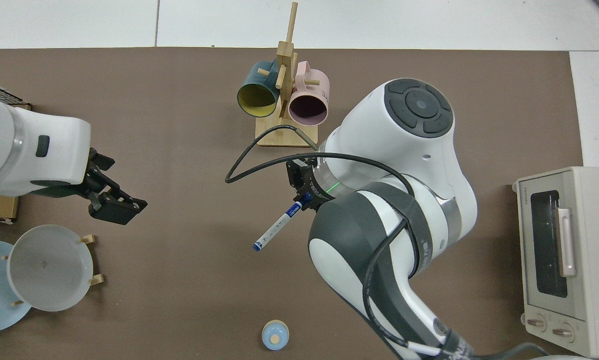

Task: Put markers into pen holder
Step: 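Lift the marker and carry it toward the table middle with the right gripper, then grasp the marker with the left gripper while the right gripper holds it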

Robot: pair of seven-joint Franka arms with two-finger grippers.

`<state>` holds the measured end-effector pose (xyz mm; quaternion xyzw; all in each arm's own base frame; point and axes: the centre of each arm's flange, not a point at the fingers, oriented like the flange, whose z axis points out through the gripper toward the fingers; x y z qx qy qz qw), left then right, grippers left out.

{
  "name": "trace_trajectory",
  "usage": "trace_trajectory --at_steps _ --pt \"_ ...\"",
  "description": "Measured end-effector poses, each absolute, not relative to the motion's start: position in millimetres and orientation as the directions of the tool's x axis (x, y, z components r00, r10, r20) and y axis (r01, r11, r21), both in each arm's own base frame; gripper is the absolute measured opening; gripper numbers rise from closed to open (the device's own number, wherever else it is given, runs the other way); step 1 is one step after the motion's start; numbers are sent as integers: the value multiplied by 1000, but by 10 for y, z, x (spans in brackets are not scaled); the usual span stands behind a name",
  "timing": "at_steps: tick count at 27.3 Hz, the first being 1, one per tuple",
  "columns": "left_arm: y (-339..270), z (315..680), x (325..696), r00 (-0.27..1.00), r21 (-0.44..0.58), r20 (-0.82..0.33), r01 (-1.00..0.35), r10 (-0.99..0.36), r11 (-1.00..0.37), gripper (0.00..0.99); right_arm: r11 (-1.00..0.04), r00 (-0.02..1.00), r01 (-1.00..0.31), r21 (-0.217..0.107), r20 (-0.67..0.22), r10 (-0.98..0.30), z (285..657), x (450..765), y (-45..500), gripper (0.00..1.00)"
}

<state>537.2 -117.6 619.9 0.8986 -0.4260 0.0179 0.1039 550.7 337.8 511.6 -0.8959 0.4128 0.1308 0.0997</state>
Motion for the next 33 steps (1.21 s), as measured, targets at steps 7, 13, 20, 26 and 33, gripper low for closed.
trace_trajectory --at_steps 7,13,20,26,33 --pt "-1423 6260 5247 604 213 154 -793 -782 -571 991 -565 549 -822 -64 -351 -759 5161 5446 3532 176" --pt "-1699 6236 5068 562 217 147 -821 -814 -528 991 -514 499 -855 -62 -367 -785 5240 5395 3659 176" --pt "-1996 6109 4881 518 217 140 -847 -844 -484 991 -482 463 -875 -56 -391 -795 5307 5349 3751 176" --pt "-2128 6002 4810 501 219 136 -857 -855 -467 991 -468 450 -882 -55 -396 -800 5357 5291 3852 176" --pt "-2207 5873 4786 494 222 133 -860 -859 -460 991 -449 435 -891 -69 -415 -799 5372 5296 3896 176"
